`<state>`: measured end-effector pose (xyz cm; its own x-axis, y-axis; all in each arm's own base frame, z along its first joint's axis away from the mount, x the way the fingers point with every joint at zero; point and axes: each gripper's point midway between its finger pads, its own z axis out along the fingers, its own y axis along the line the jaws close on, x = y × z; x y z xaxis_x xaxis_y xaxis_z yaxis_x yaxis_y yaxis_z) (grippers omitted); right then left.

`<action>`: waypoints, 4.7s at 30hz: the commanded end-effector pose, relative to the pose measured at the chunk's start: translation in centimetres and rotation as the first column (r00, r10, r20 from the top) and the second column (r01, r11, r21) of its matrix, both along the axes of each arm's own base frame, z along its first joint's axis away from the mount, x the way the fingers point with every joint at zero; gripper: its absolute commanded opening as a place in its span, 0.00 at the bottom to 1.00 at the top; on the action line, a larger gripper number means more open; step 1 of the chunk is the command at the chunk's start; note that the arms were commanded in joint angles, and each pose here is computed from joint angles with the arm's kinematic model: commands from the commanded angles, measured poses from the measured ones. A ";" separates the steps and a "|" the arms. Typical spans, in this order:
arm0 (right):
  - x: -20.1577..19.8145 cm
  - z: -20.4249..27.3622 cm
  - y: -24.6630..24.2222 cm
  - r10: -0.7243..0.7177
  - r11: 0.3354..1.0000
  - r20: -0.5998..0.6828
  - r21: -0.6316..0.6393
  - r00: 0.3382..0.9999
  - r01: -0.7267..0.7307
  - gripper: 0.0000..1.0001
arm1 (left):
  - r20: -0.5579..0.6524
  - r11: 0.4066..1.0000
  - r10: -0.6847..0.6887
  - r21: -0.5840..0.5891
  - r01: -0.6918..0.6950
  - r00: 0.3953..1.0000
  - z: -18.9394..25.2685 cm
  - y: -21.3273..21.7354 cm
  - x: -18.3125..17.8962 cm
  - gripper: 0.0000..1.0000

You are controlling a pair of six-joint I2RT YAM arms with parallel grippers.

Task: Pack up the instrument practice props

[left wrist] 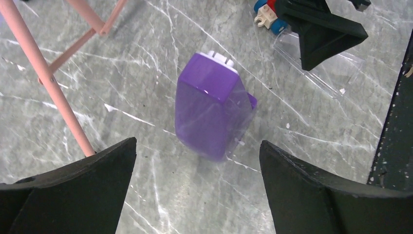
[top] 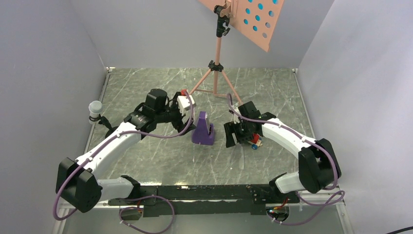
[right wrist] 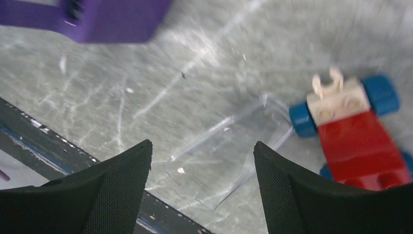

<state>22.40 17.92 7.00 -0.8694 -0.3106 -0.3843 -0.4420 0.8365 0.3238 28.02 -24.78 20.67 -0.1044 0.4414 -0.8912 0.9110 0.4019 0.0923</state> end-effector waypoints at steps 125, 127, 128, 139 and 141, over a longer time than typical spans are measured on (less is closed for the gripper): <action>8.6 24.5 6.0 0.390 0.627 0.868 -0.007 0.306 -0.779 0.00 | 0.168 0.932 -0.344 -0.055 0.358 0.924 11.4 -5.1 3.3 0.99; 8.4 23.9 5.9 0.402 0.620 0.866 -0.017 0.299 -0.785 0.00 | 0.193 0.938 -0.294 -0.130 0.321 0.936 14.3 -5.2 4.8 0.99; 8.1 23.6 5.9 0.411 0.612 0.862 -0.020 0.296 -0.791 0.00 | 0.199 0.935 -0.278 -0.167 0.312 0.940 15.6 -5.1 5.3 0.99; 5.2 19.5 6.7 0.483 0.571 0.837 -0.076 0.259 -0.817 0.00 | 0.014 0.918 -0.397 -0.013 0.397 0.918 4.5 -2.6 3.1 0.97; 5.2 19.2 7.0 0.485 0.572 0.833 -0.071 0.267 -0.817 0.00 | 0.028 0.920 -0.391 -0.013 0.391 0.920 3.7 -2.7 3.3 0.97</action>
<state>27.89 24.35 25.46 0.1363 -0.3584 -0.9236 -0.9819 0.0753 -0.1741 32.54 -27.45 25.49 0.0413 0.4369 -0.8986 0.9948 0.0654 0.0775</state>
